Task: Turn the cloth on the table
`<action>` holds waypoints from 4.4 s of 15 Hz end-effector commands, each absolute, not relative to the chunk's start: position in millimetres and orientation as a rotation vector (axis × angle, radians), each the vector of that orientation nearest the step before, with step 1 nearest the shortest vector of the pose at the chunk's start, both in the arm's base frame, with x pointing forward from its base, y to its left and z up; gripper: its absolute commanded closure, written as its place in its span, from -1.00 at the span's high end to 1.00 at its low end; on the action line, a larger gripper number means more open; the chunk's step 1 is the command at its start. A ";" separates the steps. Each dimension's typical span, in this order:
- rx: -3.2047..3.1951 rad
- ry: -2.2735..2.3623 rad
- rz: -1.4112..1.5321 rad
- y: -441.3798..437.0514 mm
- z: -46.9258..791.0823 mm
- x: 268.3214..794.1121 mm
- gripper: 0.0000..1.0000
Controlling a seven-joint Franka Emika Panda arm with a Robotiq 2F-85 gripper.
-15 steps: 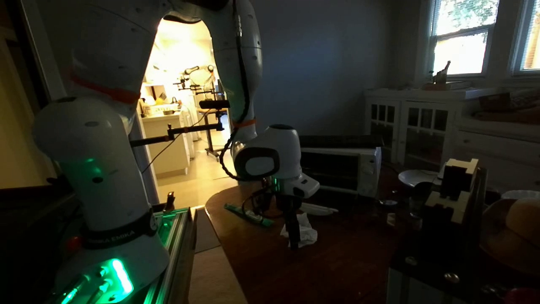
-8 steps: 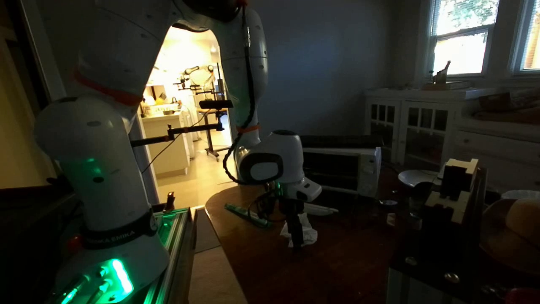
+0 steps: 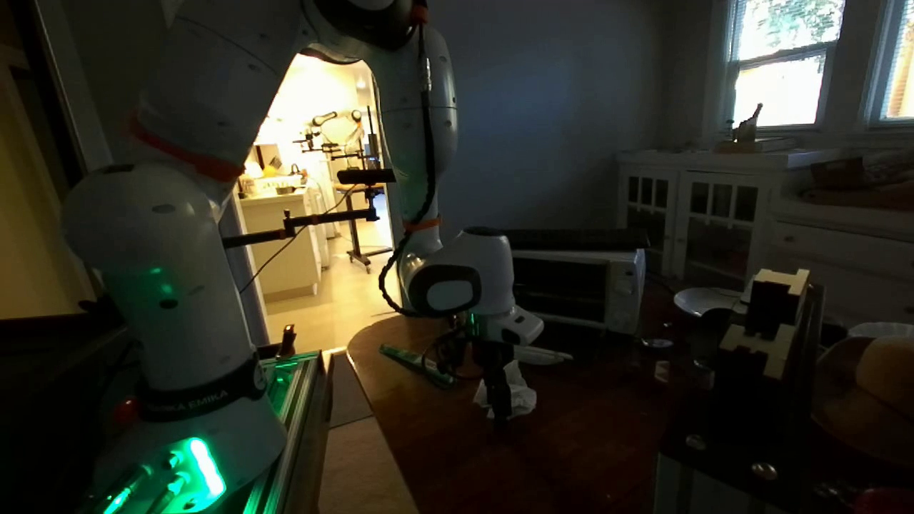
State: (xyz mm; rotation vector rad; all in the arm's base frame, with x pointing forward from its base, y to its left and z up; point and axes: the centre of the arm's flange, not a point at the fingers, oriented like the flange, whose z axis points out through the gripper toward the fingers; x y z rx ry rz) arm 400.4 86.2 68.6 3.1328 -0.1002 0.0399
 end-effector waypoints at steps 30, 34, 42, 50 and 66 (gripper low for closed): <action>2.581 -0.143 0.361 23.4 218.2 411.6 -0.99; 2.486 -0.039 0.328 70.4 201.5 410.4 -0.99; 2.353 0.277 0.248 184.3 153.0 370.3 -0.99; 2.293 0.130 0.258 143.9 155.7 379.3 -0.99; 2.144 0.070 0.280 42.4 84.8 409.9 -0.99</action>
